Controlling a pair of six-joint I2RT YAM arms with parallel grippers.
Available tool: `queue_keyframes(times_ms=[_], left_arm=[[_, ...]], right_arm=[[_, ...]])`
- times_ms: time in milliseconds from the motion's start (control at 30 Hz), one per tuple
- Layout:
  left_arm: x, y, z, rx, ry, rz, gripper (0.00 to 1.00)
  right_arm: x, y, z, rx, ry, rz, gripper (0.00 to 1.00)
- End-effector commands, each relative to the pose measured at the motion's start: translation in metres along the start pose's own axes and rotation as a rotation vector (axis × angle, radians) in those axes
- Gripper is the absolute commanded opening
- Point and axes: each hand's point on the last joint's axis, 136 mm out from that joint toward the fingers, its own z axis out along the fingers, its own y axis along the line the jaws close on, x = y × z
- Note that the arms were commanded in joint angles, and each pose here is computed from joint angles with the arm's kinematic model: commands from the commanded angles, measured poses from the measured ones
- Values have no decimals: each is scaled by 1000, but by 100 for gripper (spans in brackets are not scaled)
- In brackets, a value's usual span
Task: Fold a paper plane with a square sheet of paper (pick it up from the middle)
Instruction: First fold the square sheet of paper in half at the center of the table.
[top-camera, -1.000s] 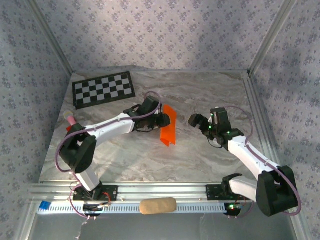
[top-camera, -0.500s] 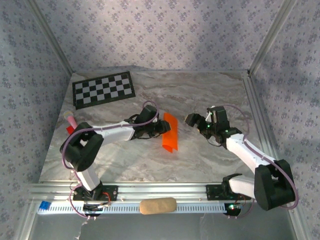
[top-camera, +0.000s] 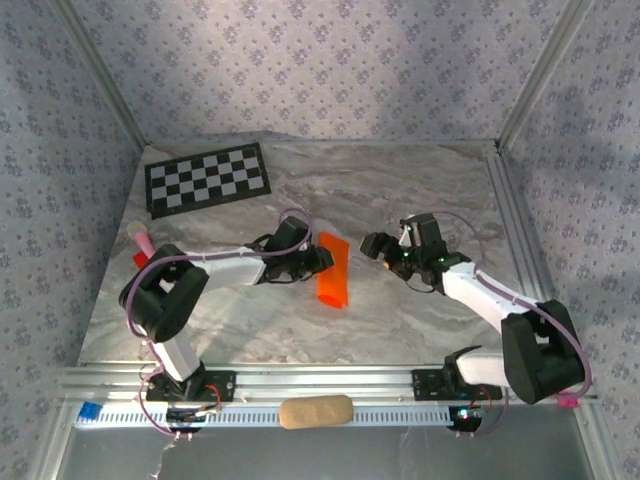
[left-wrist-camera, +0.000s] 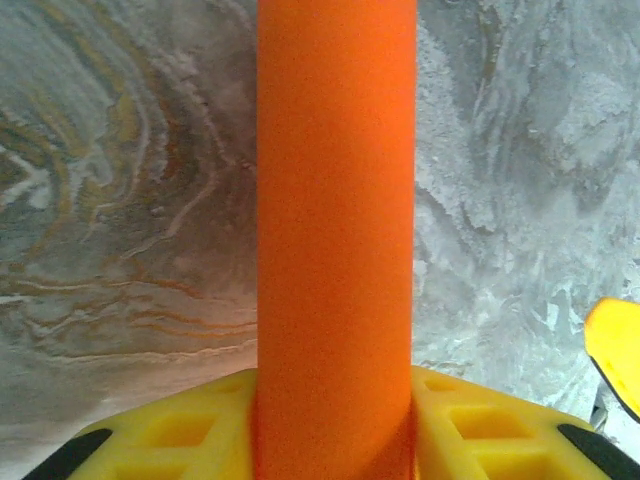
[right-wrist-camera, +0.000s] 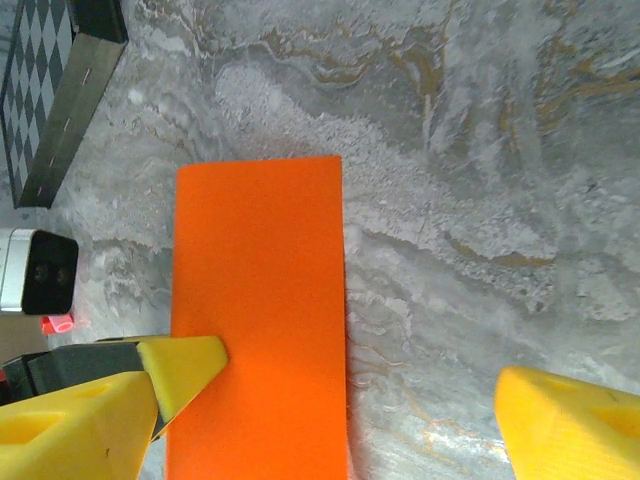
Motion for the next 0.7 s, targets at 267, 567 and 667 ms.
queue_keyframes(times_ms=[267, 567, 667], left_arm=[[2, 27, 0, -145, -36, 67, 44], [-6, 27, -12, -190, -73, 121, 59], [-10, 29, -18, -219, -92, 147, 60]], right_arm=[[2, 18, 10, -29, 27, -57, 88], [5, 21, 13, -28, 45, -72, 88], [6, 22, 15, -29, 54, -76, 88]])
